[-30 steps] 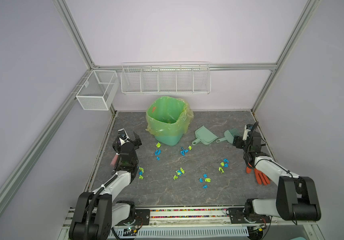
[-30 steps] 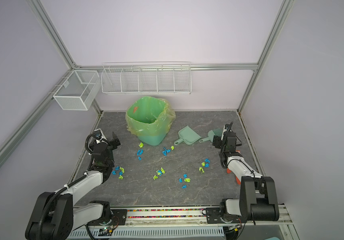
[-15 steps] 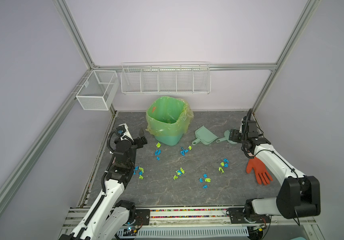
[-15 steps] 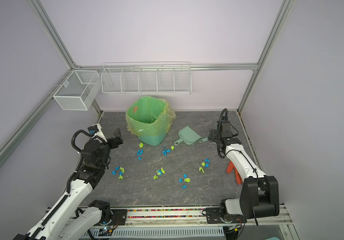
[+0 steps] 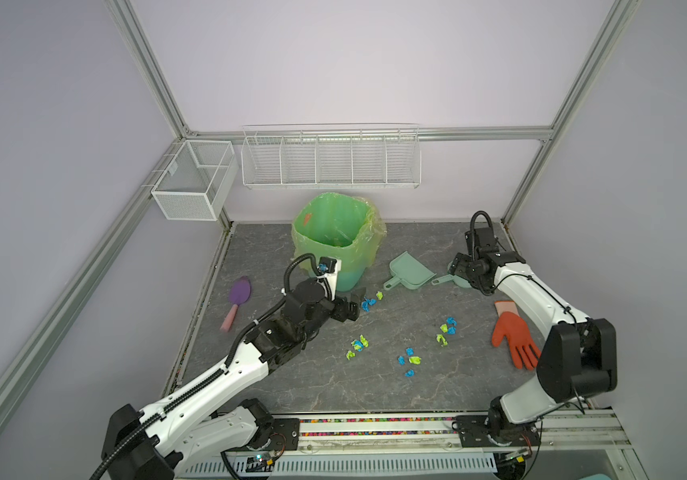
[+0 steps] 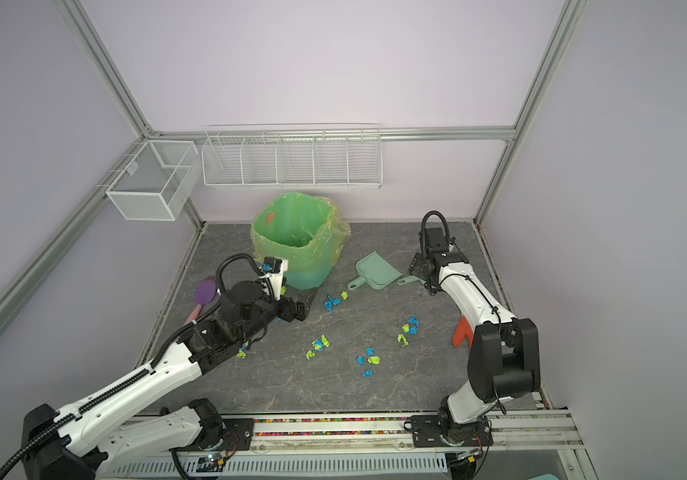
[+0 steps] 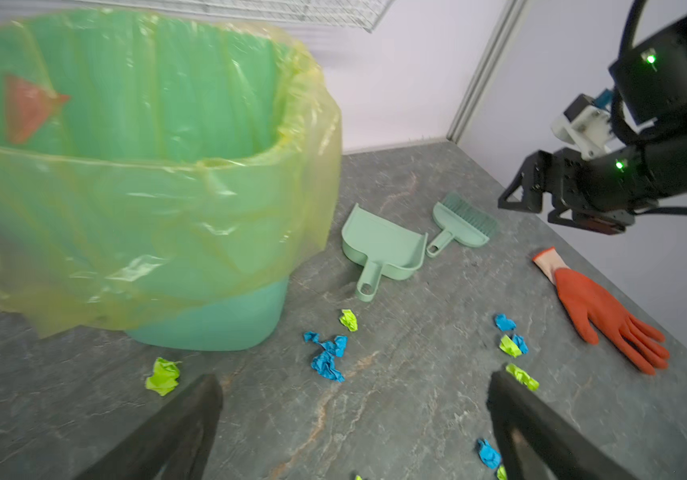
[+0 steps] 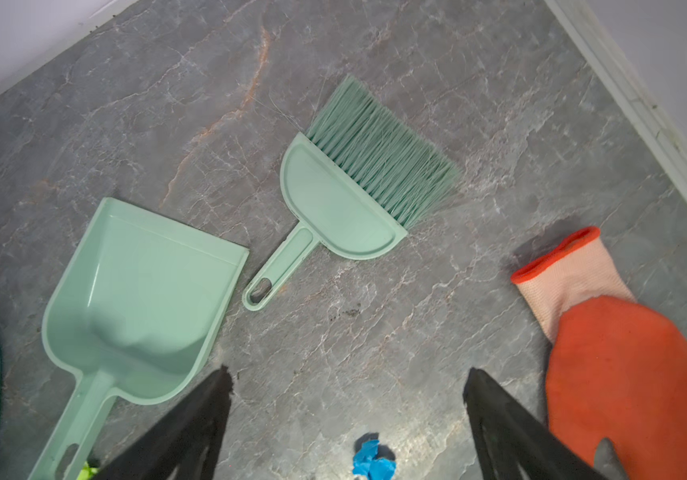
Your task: Sweep away the paper scraps from the table
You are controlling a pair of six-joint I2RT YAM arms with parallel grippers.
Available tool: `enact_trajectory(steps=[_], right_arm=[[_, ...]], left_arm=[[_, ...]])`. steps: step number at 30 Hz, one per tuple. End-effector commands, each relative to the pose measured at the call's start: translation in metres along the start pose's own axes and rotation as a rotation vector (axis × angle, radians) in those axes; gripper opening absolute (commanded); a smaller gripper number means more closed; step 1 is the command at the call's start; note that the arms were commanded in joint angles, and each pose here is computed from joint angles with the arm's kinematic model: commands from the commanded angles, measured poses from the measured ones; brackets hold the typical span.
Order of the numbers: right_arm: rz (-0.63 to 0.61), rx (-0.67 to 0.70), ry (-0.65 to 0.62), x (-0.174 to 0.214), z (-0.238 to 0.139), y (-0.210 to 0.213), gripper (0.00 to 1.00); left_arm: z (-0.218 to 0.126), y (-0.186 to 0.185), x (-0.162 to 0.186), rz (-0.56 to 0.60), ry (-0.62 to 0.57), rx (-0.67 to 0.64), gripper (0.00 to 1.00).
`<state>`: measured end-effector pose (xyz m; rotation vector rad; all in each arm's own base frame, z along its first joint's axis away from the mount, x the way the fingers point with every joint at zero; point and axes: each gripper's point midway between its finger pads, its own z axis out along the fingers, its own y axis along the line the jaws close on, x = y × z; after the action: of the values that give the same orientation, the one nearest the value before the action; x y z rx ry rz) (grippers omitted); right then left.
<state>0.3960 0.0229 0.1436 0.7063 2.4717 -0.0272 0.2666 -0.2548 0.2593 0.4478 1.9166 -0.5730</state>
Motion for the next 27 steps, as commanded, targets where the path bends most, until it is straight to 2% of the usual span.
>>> enact_trajectory(steps=[1, 3, 7, 12, 15, 22, 24, 27], right_arm=[[0.139, 0.04, 0.029, 0.007, 0.004, -0.002, 0.9], [0.199, 0.06, 0.044, 0.007, 0.008, -0.002, 0.91], [0.263, 0.047, 0.057, 0.007, 0.022, 0.01, 0.94], [0.302, 0.072, 0.07, 0.004, 0.036, 0.018, 0.96], [0.324, 0.092, 0.076, 0.005, 0.048, 0.02, 1.0], [0.396, 0.112, 0.113, 0.014, 0.071, 0.026, 0.89], [0.417, 0.109, 0.121, 0.016, 0.077, 0.03, 0.83], [0.429, 0.099, 0.129, 0.018, 0.086, 0.037, 0.82]], left_arm=[[0.004, -0.025, -0.002, 0.008, 0.031, 0.063, 0.99], [0.009, -0.036, 0.003, -0.009, 0.056, 0.111, 0.99], [0.021, -0.035, 0.013, -0.038, 0.136, 0.08, 0.99], [0.02, -0.053, 0.015, -0.048, 0.152, 0.18, 0.99], [0.015, -0.049, 0.015, -0.068, 0.151, 0.166, 0.99], [0.014, -0.051, 0.023, -0.103, 0.206, 0.17, 0.99], [0.015, -0.05, 0.026, -0.102, 0.223, 0.161, 0.99], [0.016, -0.046, 0.03, -0.099, 0.235, 0.135, 0.99]])
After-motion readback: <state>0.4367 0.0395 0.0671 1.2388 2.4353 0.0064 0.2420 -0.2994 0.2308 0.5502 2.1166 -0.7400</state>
